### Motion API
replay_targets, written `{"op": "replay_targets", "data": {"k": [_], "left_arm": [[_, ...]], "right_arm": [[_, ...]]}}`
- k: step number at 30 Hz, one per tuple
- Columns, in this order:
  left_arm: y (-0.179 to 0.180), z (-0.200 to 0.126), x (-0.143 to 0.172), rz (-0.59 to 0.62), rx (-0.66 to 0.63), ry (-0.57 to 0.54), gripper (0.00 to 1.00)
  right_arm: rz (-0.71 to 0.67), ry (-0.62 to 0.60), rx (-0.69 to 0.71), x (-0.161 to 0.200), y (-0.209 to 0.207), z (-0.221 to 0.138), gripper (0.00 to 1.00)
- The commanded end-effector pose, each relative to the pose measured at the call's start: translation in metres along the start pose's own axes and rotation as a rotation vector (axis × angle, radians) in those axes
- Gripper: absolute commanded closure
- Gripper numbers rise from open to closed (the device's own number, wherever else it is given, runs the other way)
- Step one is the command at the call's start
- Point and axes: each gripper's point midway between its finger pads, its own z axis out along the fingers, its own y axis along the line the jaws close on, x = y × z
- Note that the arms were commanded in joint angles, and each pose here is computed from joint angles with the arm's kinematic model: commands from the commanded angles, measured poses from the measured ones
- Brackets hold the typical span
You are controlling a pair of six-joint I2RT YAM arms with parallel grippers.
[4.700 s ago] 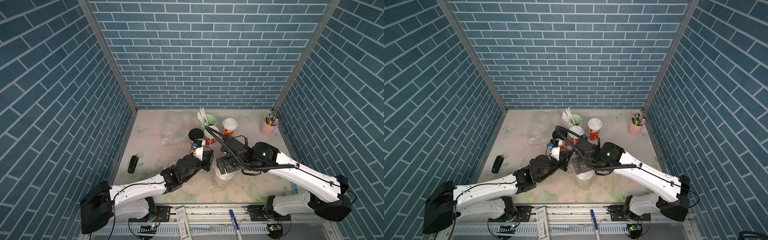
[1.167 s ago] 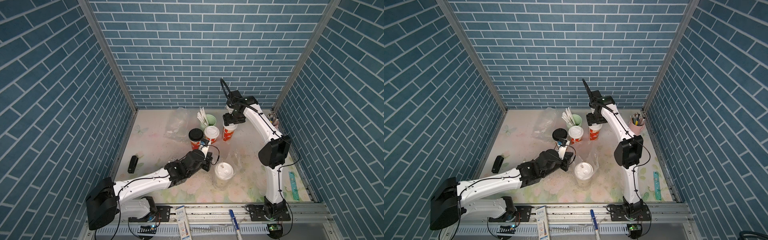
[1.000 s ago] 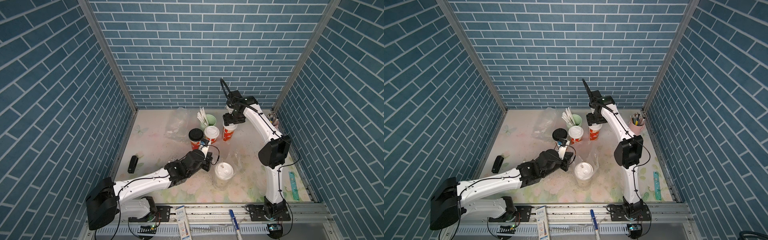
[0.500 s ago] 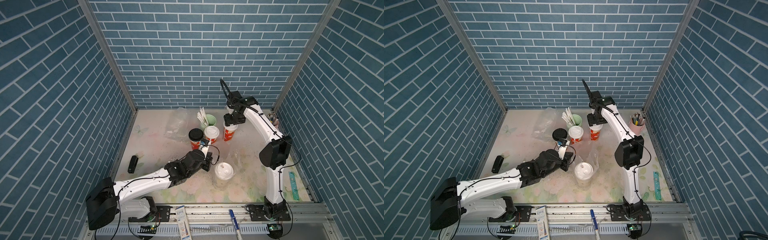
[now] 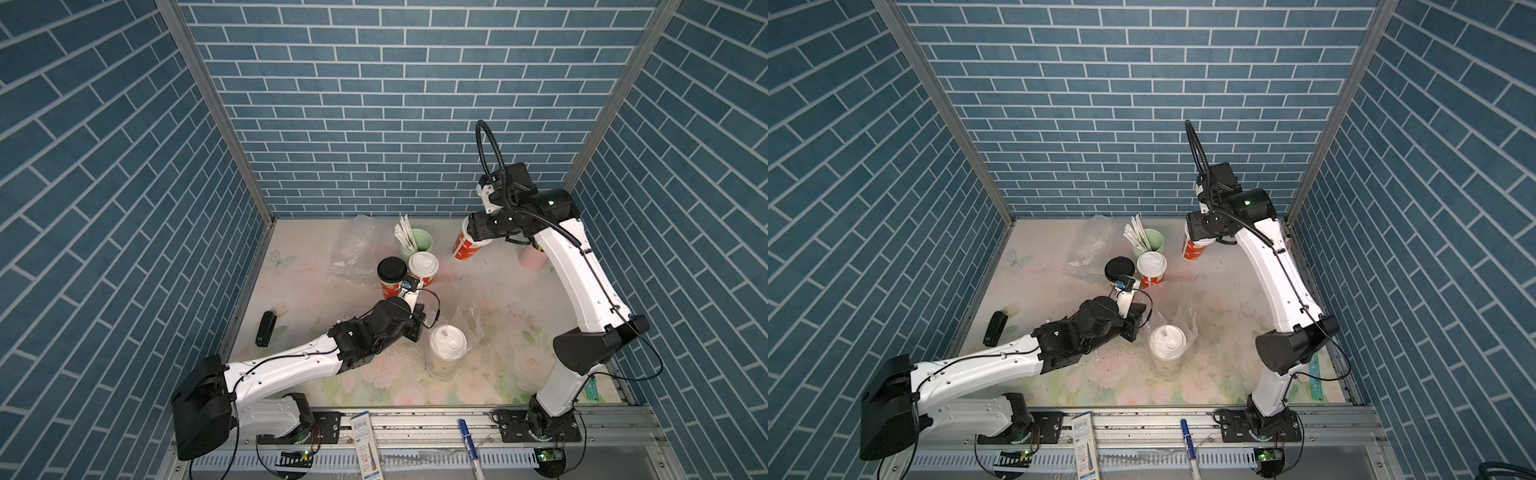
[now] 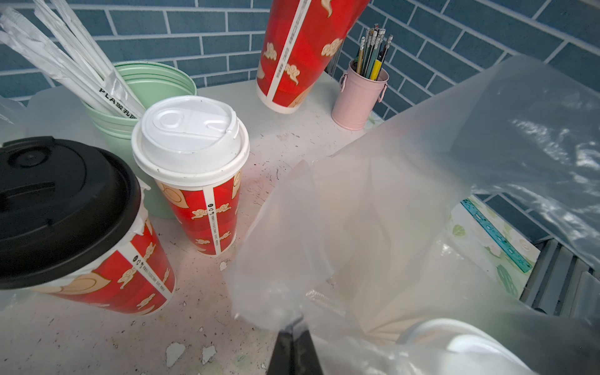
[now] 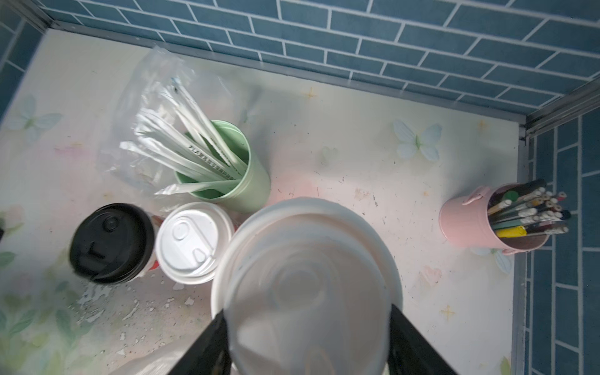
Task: Pack milk tea into plastic carrier bags
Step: Pick up the milk tea cup at the center of the board, then place the milk tea cup in the plastic carrier bag.
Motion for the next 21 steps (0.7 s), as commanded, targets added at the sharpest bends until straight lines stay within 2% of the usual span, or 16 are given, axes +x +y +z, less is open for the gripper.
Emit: {"op": "replay_targets", "data": {"k": [1,9,18,21], "left_arm": [[-0.003,-0.004,-0.012,0.007,0.013,-0.013,1.00],[-0.009,-0.001,-0.010,0.007,0.039,0.004,1.00],[-0.010,0.003,-0.010,0.027,0.033,0.030,1.00],[-0.010,0.005,-0.009,0.034,0.026,0.046,1.00]], "right_arm": [[-0.063,-0.004,-0.009,0.012,0.009,-0.025,0.40],[-0.081,-0.104,-0.158,0.017,0.043,-0.081,0.40],[-0.084,-0.056,-0.303,0.046,0.074,-0.101,0.40],[-0.078,-0.013,-0.301,0.059,0.074,-0.099,0.40]]}}
